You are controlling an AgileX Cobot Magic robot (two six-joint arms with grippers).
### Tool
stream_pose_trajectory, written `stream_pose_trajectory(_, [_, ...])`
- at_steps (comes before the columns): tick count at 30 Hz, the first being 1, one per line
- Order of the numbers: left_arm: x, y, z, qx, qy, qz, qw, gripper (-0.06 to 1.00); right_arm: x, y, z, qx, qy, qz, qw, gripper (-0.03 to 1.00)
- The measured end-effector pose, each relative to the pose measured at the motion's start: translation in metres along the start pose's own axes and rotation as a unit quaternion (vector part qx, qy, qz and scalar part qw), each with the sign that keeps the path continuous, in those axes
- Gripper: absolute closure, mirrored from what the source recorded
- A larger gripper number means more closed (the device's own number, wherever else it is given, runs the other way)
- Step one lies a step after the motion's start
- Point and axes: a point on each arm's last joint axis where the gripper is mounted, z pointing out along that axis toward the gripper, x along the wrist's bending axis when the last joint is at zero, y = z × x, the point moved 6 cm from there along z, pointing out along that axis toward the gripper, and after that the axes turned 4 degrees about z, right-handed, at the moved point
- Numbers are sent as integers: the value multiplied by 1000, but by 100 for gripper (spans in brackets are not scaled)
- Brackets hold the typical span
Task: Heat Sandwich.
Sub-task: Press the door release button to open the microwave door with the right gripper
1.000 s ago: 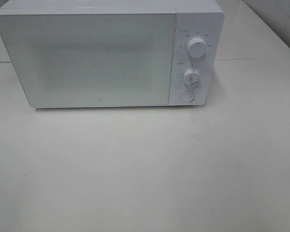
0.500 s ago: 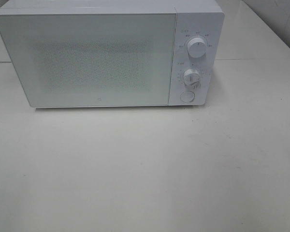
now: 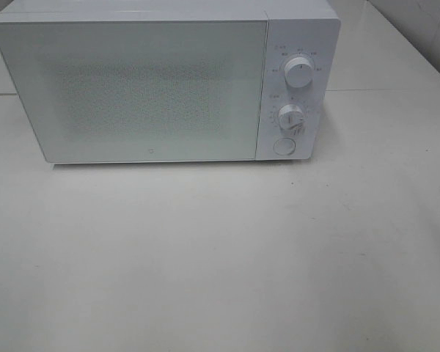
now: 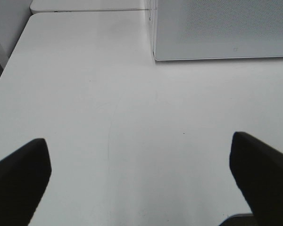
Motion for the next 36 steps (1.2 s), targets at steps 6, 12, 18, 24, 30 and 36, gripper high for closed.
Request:
stream_pose_trajectory(6, [0, 0, 0, 0, 0, 0, 1000, -3, -6, -13, 29, -21, -10, 9, 1000, 23])
stream_pose_trajectory(12, [0, 0, 0, 0, 0, 0, 1000, -3, -7, -28, 61, -9, -10, 0, 1000, 23])
stream_pose_trajectory(18, [0, 0, 0, 0, 0, 0, 1000, -3, -12, -53, 87, 21, -16, 0, 1000, 23])
stream_pose_trajectory(24, [0, 0, 0, 0, 0, 0, 1000, -3, 4, -78, 103, 45, 8, -9, 999, 23])
stream_pose_trajectory(30, [0, 0, 0, 0, 0, 0, 1000, -3, 25, -108, 116, 72, 14, -19, 997, 23])
stream_pose_trajectory(36, [0, 0, 0, 0, 0, 0, 1000, -3, 44, -121, 126, 81, 22, -20, 996, 23])
